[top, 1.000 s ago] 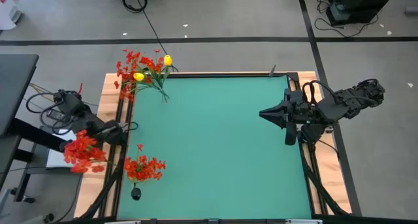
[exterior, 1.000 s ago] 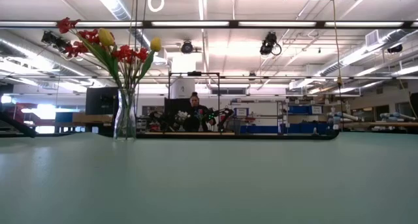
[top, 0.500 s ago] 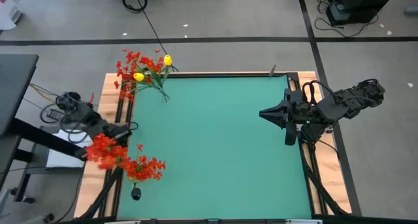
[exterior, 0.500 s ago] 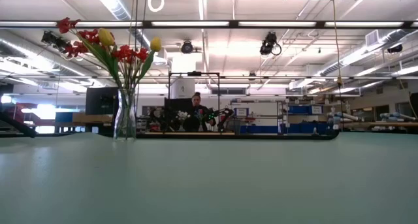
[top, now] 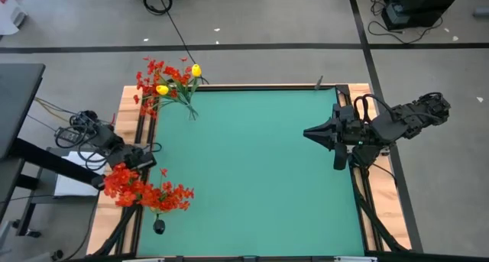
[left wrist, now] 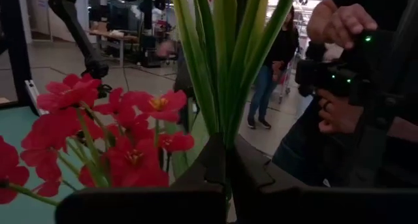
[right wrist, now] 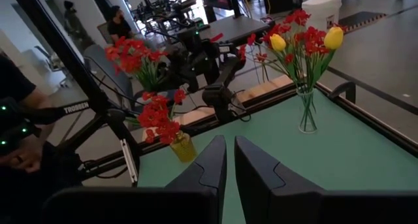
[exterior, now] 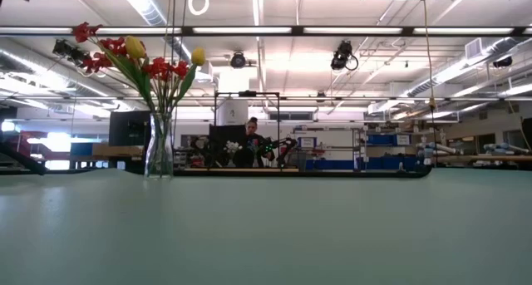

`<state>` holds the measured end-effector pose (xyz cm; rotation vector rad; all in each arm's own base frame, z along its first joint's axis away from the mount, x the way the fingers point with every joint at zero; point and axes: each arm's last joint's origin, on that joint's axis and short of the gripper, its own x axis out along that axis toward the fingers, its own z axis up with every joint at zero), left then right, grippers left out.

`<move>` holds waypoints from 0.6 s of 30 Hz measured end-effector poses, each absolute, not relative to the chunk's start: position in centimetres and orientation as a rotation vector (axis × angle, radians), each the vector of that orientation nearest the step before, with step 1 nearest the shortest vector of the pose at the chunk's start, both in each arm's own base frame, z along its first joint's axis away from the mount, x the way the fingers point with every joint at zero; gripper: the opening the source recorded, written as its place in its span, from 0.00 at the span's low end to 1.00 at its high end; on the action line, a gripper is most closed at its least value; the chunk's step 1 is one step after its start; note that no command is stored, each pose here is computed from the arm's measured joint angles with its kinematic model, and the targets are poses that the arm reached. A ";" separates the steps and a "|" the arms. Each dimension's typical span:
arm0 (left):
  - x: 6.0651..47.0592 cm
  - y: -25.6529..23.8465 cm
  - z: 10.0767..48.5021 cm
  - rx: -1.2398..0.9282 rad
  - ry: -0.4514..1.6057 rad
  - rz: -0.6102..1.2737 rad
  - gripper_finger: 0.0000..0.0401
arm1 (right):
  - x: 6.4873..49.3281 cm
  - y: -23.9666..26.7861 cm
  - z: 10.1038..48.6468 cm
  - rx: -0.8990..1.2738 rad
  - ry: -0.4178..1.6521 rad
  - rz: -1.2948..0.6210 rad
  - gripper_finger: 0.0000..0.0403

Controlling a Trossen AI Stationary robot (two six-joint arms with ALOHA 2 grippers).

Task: Sort flowers into vase by color
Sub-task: Put the red flowers into the yellow vase

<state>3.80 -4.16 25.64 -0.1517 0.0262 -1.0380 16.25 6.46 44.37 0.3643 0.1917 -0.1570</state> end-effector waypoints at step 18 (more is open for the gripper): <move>4.2 -3.9 25.0 -0.080 0.060 -0.871 0.02 | 16.3 6.5 44.4 0.364 0.191 -0.157 0.10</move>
